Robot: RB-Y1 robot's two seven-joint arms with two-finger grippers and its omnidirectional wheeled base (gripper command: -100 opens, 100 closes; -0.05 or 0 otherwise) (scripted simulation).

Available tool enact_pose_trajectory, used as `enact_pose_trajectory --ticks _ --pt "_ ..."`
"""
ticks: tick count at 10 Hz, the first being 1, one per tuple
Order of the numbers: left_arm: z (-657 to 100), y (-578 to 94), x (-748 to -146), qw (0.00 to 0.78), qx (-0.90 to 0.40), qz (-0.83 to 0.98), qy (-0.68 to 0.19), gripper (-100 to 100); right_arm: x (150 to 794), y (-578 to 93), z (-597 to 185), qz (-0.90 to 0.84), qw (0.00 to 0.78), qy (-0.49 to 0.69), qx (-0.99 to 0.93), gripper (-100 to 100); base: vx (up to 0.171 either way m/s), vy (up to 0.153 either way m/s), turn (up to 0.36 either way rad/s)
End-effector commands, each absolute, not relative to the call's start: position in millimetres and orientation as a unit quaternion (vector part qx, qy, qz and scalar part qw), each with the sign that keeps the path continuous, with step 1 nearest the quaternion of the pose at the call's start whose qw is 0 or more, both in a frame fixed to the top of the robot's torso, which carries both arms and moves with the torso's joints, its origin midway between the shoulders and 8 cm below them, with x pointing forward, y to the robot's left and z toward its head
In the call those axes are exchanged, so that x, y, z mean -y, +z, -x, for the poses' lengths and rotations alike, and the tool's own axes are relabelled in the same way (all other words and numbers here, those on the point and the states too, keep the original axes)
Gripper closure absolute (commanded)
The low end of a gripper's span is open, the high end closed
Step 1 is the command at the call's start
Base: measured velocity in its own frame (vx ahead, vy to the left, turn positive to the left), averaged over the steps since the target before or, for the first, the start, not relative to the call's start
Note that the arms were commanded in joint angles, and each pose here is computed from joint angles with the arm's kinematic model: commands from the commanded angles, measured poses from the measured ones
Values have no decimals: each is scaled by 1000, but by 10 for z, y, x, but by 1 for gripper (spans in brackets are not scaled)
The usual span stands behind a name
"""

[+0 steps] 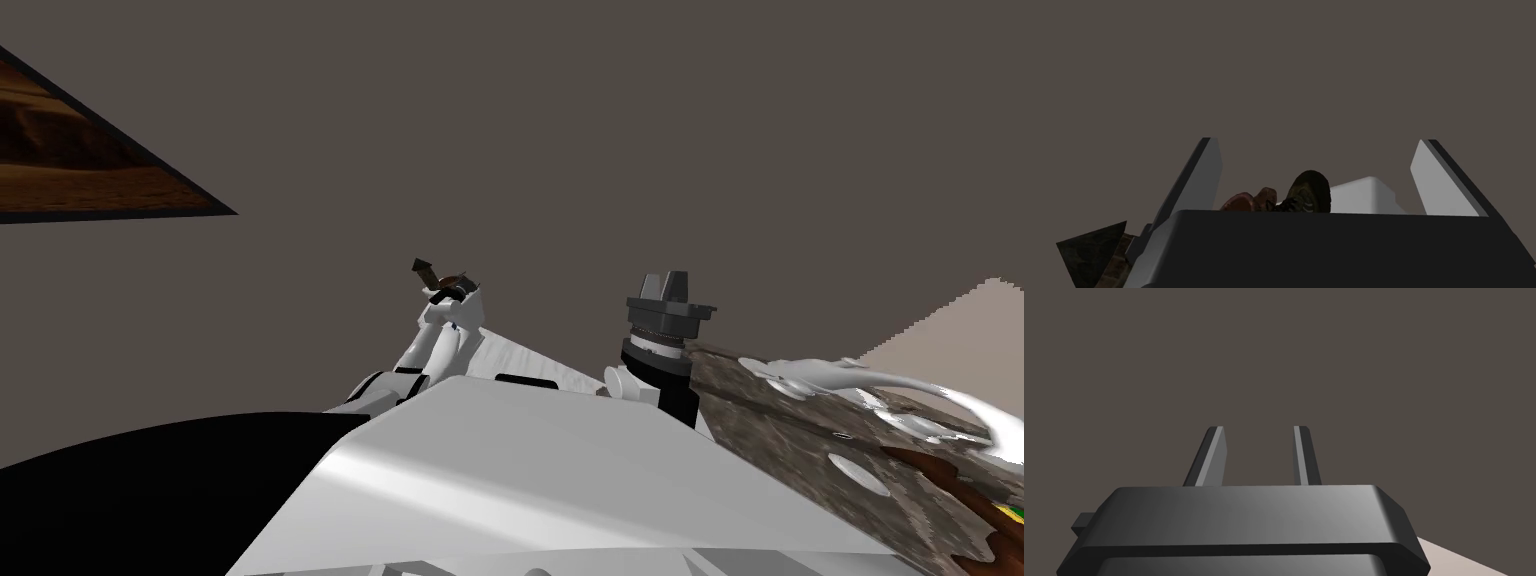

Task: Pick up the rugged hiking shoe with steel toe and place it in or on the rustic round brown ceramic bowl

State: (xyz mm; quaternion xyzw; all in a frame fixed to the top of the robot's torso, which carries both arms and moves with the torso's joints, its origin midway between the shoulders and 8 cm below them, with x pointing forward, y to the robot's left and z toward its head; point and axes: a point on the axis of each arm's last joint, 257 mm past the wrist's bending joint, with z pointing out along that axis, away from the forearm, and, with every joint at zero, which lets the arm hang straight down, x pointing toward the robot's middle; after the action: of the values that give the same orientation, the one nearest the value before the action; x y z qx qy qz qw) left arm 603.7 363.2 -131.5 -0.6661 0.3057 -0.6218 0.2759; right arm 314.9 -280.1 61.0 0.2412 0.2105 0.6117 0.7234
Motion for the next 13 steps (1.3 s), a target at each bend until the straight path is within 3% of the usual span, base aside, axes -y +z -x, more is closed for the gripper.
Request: enact_pose_trajectory --ticks 1,9,11,12,13 --pt "-6046 -1345 -3582 269 -314 670 -616 -100 2801 610 -3149 -241 723 612 -210 0 38 209 -84" --pt "-6065 -1670 -3312 225 -346 702 -581 -100 2802 609 -3149 -241 724 612 -211 0 51 227 -45" --pt "-6059 -1695 -3315 222 -347 704 -578 -100 2802 609 -3149 -241 724 612 -211 0 29 140 -29" --pt "-6057 -1709 -3314 221 -348 705 -577 0 2802 609 -3149 -241 723 612 -211 0 3 17 2" --pt "-6060 -1824 -3329 221 -345 711 -572 -100 2802 610 -3149 -241 723 612 -211 0 103 -5 -69"
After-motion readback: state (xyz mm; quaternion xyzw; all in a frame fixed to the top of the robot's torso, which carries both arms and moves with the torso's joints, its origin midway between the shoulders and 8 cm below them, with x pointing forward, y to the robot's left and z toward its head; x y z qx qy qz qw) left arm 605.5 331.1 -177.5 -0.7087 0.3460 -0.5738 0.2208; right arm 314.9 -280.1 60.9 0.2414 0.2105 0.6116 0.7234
